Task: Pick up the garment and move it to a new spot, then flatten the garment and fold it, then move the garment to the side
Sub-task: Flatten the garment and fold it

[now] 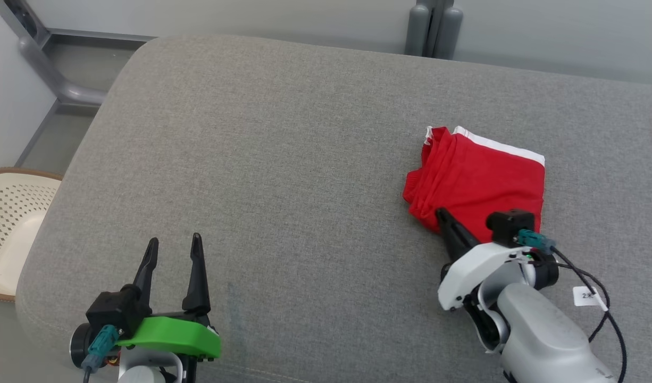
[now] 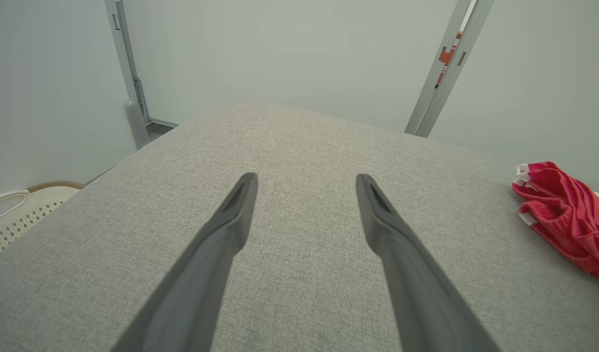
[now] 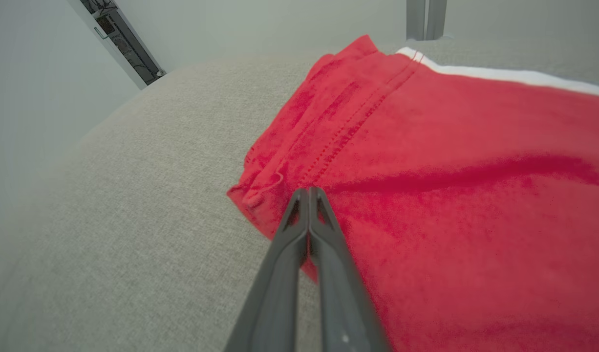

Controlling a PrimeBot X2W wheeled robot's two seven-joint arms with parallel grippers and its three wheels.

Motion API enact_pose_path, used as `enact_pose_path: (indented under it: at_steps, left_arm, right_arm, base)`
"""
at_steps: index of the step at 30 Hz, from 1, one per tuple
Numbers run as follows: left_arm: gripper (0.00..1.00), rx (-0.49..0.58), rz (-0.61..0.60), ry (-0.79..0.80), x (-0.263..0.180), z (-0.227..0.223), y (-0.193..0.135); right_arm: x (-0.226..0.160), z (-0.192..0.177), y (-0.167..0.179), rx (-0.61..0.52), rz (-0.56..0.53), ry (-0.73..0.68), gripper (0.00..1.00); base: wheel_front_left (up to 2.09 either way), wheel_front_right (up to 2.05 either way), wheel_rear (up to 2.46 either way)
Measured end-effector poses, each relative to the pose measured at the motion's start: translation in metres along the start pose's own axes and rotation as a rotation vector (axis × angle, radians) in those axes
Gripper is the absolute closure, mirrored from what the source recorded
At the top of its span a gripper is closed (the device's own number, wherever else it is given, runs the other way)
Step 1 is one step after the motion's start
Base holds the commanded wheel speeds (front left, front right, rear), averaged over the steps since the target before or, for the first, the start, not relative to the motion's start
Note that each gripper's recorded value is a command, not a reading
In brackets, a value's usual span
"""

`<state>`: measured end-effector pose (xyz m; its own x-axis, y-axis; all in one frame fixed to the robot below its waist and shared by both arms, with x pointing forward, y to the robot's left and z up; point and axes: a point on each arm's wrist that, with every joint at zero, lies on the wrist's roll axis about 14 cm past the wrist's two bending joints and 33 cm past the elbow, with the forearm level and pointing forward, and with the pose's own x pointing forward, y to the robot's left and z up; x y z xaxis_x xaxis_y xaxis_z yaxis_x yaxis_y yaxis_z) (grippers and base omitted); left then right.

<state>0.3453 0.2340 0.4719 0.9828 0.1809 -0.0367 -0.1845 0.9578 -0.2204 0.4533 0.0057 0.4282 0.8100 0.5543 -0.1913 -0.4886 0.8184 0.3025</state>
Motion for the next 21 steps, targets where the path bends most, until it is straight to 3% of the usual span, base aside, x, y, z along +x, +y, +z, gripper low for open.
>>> enact_pose_path:
  at_steps: [5,10,14,21]
  left_arm:
    - [0.00,-0.002,0.009,0.003,0.001,-0.001,0.001]
    - [0.00,-0.002,-0.005,0.001,0.005,-0.001,-0.003]
    - [0.00,0.004,-0.018,-0.007,0.009,0.002,-0.007]
    - [0.00,0.021,-0.068,-0.021,0.016,0.005,-0.021]
  right_arm:
    - [0.005,-0.007,0.034,0.011,0.083,0.012,1.00]
    - [0.005,0.010,0.037,0.026,0.087,-0.045,1.00]
    - [-0.001,0.042,0.023,0.015,0.056,-0.144,1.00]
    - [-0.045,0.076,-0.028,-0.041,-0.081,-0.269,1.00]
  base:
    - [0.00,0.00,0.00]
    - [0.00,0.00,0.00]
    - [0.00,0.00,0.00]
    - [0.00,0.00,0.00]
